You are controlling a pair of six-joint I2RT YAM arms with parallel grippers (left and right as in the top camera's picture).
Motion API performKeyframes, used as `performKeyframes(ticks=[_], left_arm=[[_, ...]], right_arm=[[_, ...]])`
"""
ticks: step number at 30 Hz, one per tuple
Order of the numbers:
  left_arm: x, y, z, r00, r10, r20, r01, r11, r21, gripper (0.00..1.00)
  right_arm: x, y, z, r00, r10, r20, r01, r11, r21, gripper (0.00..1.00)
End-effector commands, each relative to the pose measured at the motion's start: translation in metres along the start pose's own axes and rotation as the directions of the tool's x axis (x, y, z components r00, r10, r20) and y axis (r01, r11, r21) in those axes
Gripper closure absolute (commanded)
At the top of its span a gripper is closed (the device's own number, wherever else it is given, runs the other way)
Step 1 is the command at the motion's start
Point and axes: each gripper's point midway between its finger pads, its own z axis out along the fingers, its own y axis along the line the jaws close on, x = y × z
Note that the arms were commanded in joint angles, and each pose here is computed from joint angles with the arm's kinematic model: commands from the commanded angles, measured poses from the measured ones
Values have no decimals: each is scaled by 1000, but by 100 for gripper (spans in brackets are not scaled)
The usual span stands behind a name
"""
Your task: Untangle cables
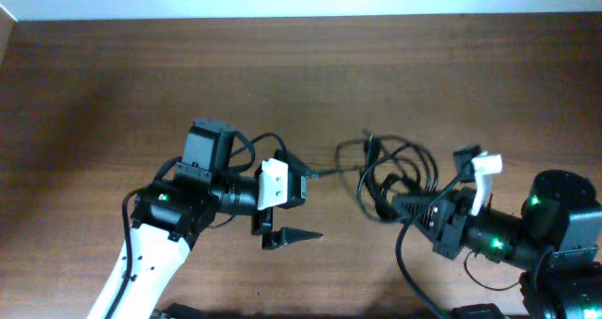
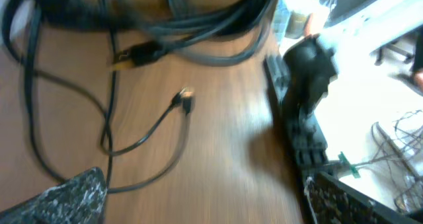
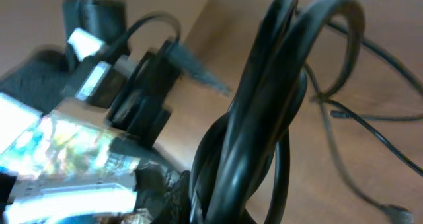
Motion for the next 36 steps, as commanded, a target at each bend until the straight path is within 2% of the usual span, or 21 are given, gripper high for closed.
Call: performKeyframes(ticks=[1,4,6,8,11,14,16,24,25,27,28,29,30,31,32,35,36], left_arm=[[-42,-9,-5,965,-206,161,185,973,136,1],[-55,2,-7,910,-377,172,354,923,149,1],[-69,10,-10,847,-498,188,471,865,171,1],[-89,17,-15,792,-569,220,535,821,197,1],[-123,39,-23,656,-684,320,658,726,200,1],[-129,52,-12,521,-769,371,770,610,184,1],[-133,53,-4,493,-778,390,789,589,176,1],[-146,56,14,472,-739,481,797,591,127,1],[-146,56,18,470,-742,478,800,587,126,7],[-143,58,20,467,-747,472,804,581,124,47],[-142,58,21,467,-749,471,806,579,123,62],[-142,59,22,466,-750,469,807,578,122,69],[-141,59,22,465,-751,469,807,577,122,80],[-142,59,22,466,-751,468,807,578,124,87],[-142,59,22,466,-751,468,807,578,123,88],[-142,59,22,468,-749,469,804,581,125,100],[-142,59,22,469,-748,469,804,581,124,100]], right_arm=[[-28,2,-3,994,-4,113,1,1000,25,96],[-46,15,-6,983,-59,176,63,998,-18,96],[-53,27,-8,974,-104,200,118,991,-59,96],[-61,37,-11,963,-135,232,159,983,-91,96],[-78,51,-16,941,-156,299,201,971,-126,96],[-85,57,-13,948,-118,297,177,968,-178,96],[-86,52,-7,957,-101,273,156,969,-190,96],[-83,44,6,977,-63,203,110,968,-227,96],[-82,45,6,978,-65,199,111,966,-232,96],[-81,46,6,978,-66,196,112,965,-237,96],[-81,46,6,979,-66,195,112,965,-238,96],[-81,46,6,979,-66,195,112,965,-238,96],[-81,46,6,979,-66,193,112,964,-239,96],[-81,46,6,979,-66,193,113,964,-241,96],[-80,46,6,979,-67,191,113,964,-243,96],[-79,48,6,981,-69,184,114,961,-252,96],[-79,48,6,981,-68,184,114,961,-252,96]])
